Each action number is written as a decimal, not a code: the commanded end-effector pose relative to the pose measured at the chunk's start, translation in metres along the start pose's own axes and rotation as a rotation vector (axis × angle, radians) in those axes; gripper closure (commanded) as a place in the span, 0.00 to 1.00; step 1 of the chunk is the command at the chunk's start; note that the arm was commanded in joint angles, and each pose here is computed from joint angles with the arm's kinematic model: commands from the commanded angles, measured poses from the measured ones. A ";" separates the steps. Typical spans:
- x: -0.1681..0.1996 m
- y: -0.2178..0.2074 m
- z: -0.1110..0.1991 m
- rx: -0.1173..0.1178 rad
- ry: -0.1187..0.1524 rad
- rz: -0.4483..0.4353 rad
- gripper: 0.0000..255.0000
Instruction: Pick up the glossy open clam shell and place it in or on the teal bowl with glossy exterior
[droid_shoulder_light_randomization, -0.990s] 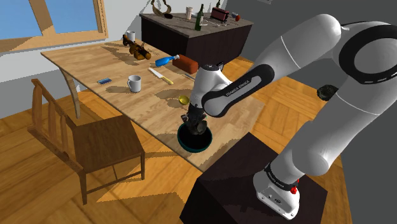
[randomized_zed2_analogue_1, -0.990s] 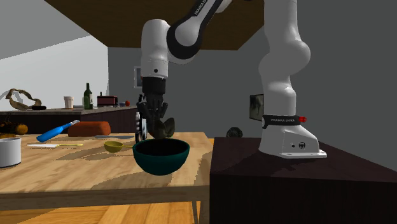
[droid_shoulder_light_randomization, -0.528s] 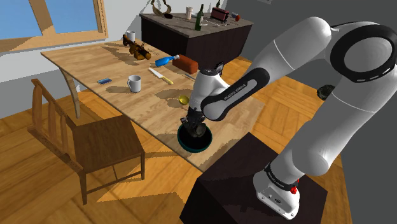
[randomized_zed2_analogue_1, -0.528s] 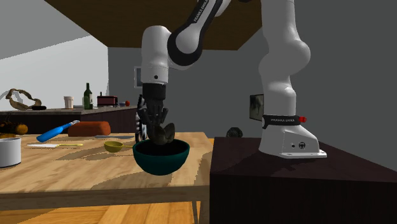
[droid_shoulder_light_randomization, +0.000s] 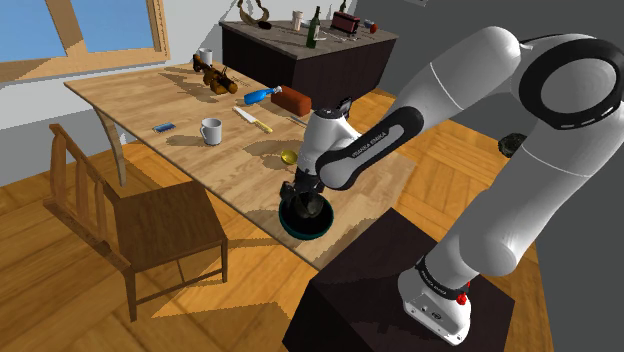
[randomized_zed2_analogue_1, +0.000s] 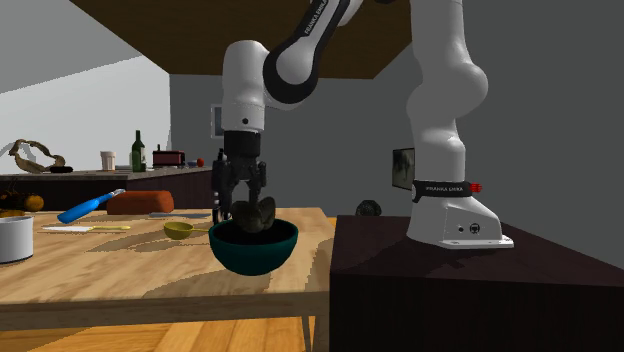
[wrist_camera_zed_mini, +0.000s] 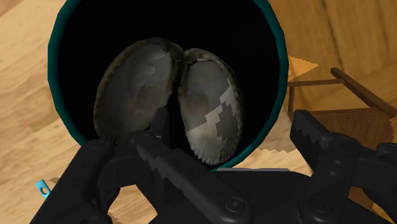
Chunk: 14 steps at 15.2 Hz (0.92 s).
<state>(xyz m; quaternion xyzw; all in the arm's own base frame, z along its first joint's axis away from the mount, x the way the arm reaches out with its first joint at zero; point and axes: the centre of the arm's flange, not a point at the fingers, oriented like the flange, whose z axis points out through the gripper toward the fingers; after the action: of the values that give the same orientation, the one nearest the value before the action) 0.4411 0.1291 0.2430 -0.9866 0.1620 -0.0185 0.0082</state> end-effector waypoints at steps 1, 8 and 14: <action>0.000 0.000 0.000 0.000 0.000 0.000 0.00; 0.000 0.000 -0.050 0.000 0.000 0.000 0.00; 0.000 0.000 -0.050 0.000 0.000 0.000 0.00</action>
<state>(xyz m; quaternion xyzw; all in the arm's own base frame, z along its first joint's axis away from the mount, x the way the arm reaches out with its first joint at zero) 0.4391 0.1286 0.2930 -0.9866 0.1620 -0.0186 0.0082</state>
